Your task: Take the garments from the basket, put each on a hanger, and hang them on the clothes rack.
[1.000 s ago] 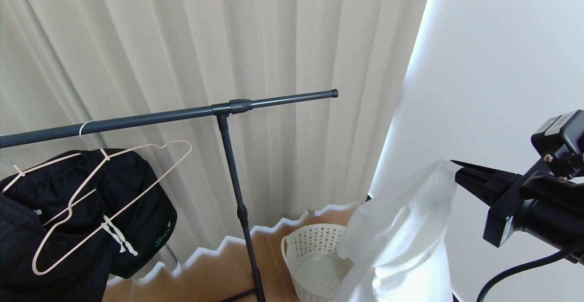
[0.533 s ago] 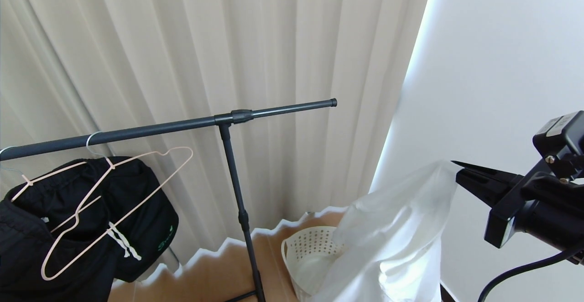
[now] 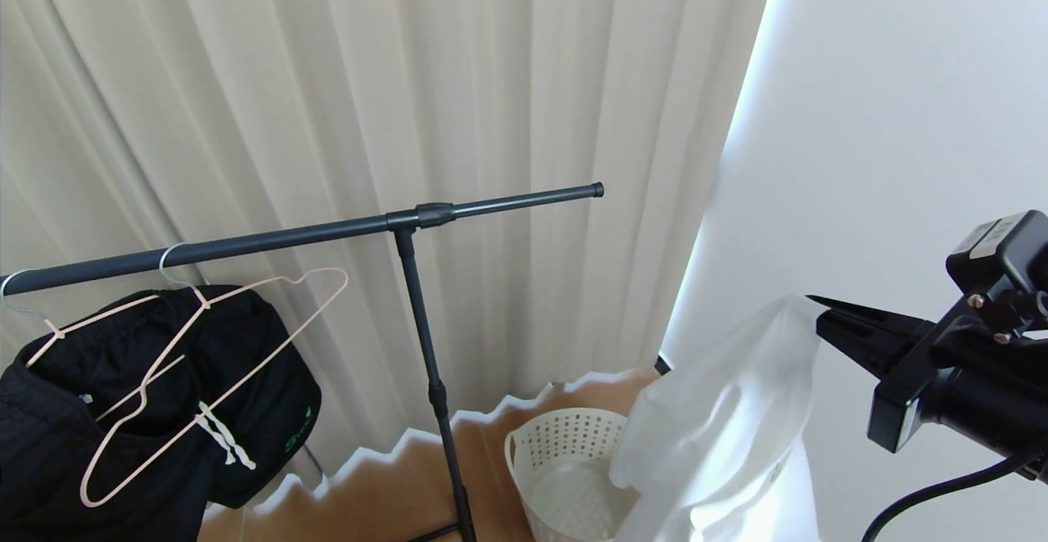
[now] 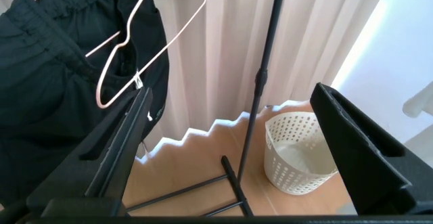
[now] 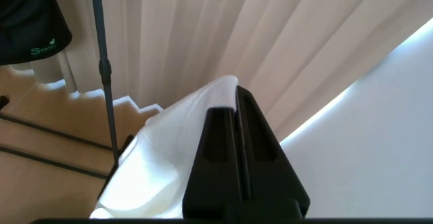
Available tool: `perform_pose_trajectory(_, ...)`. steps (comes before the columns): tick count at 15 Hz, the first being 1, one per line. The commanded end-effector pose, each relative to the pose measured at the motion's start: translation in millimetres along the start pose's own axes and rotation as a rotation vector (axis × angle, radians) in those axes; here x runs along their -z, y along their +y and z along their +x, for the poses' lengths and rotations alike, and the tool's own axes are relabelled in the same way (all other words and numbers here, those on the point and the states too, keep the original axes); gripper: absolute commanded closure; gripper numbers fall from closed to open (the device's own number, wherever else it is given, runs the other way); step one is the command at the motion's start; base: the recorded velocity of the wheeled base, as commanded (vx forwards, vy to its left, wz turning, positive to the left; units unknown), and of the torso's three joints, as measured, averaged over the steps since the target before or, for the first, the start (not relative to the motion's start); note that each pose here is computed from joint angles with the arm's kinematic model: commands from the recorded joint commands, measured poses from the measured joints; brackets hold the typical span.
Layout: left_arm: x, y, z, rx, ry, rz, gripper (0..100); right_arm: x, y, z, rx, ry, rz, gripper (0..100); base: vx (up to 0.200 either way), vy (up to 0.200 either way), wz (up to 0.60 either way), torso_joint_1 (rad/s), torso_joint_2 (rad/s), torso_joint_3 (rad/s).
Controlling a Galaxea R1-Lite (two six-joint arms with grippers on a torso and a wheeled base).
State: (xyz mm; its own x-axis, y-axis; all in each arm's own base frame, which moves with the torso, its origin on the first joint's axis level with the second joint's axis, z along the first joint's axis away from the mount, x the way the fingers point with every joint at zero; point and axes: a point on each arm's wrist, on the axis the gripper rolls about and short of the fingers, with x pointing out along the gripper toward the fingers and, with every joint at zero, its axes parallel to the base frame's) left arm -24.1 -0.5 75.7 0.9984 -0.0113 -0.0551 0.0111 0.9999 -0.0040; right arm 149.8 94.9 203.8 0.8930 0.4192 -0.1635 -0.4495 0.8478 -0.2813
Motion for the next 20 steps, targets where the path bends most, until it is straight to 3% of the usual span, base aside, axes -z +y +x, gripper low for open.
perform_pose_trajectory(1, -0.1, 0.0, 0.1, -0.001, 0.002, 0.0, 0, 1.4, 0.5, 0.1, -0.002, 0.005, -0.002, 100, 0.0, 0.0, 0.6, 0.007, 0.0, -0.007)
perform_pose_trajectory(6, 0.0, 0.0, 0.0, -0.001, 0.0, 0.0, 0, 1.7, 0.5, 0.0, -0.001, 0.006, -0.004, 100, 0.0, 0.0, 0.6, 0.005, 0.0, 0.0)
perform_pose_trajectory(10, -0.5, 0.0, -0.1, 0.001, -0.001, -0.001, 0, 0.9, 0.1, -1.4, 0.001, 0.0, -0.003, 100, 0.0, 0.0, 0.0, 0.0, 0.0, 0.0)
perform_pose_trajectory(14, -0.5, 0.0, 0.0, 0.001, 0.0, 0.0, 0, 0.7, 0.0, -1.7, 0.001, -0.002, -0.004, 100, -0.2, 0.0, 0.0, 0.005, 0.01, -0.001)
perform_pose_trajectory(20, -0.5, 0.0, 0.0, 0.001, 0.0, 0.0, 0, 0.5, -0.1, -2.1, 0.001, -0.003, -0.004, 100, 0.0, 0.2, 0.0, -0.007, 0.0, 0.005)
